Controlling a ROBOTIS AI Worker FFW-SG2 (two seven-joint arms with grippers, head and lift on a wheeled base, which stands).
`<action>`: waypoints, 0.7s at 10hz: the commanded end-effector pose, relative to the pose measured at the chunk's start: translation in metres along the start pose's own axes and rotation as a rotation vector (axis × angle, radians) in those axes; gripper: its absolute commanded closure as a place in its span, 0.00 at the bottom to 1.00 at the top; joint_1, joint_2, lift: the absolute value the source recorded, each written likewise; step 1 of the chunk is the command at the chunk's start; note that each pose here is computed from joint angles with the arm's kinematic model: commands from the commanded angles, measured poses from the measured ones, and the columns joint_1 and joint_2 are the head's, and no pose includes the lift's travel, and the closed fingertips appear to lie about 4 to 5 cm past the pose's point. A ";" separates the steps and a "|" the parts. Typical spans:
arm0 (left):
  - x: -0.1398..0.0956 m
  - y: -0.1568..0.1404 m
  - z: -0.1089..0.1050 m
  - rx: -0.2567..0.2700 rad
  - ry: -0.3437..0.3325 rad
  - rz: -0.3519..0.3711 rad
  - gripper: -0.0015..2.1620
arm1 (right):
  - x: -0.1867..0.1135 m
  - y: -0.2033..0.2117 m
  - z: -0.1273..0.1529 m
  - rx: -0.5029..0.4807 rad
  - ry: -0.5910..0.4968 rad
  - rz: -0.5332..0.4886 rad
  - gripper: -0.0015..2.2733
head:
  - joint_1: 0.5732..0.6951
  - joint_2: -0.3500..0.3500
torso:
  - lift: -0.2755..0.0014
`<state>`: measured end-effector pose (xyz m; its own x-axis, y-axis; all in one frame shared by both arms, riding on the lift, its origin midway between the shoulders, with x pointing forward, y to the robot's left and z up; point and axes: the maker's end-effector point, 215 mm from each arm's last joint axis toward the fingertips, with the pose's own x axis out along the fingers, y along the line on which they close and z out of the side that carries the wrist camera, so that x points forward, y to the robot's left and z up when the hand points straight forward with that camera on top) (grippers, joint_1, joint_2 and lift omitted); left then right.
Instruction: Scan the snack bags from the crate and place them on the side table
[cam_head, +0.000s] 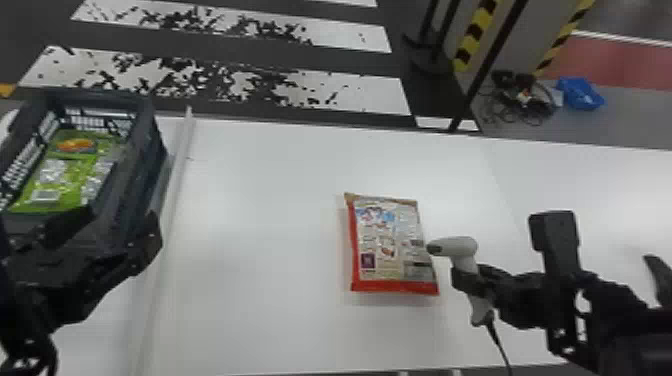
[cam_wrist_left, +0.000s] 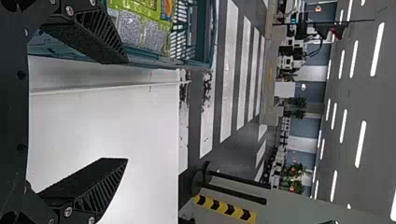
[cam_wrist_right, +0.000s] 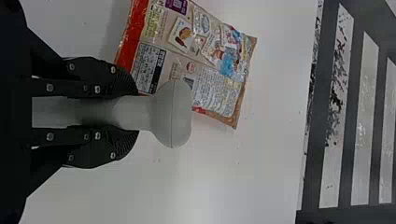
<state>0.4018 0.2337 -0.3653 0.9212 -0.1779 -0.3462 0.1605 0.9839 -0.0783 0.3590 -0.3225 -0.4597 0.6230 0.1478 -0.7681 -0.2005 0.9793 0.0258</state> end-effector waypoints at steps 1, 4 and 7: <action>0.000 0.000 0.000 0.000 0.000 0.000 0.06 | 0.004 0.017 0.006 -0.008 -0.003 0.028 0.99 | 1.00 0.31 | 0.66; -0.001 0.000 -0.002 0.000 0.003 0.000 0.06 | 0.010 0.034 0.016 -0.021 -0.001 0.048 0.99 | 1.00 0.37 | 0.66; -0.001 0.000 -0.001 -0.001 0.003 -0.001 0.06 | 0.019 0.028 0.015 -0.015 0.015 0.038 0.99 | 1.00 0.39 | 0.66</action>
<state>0.4002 0.2340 -0.3667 0.9198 -0.1783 -0.3496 0.1606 0.9838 -0.0793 0.3753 -0.2890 -0.4618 0.6061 0.1852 -0.7735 -0.2390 0.9700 0.0449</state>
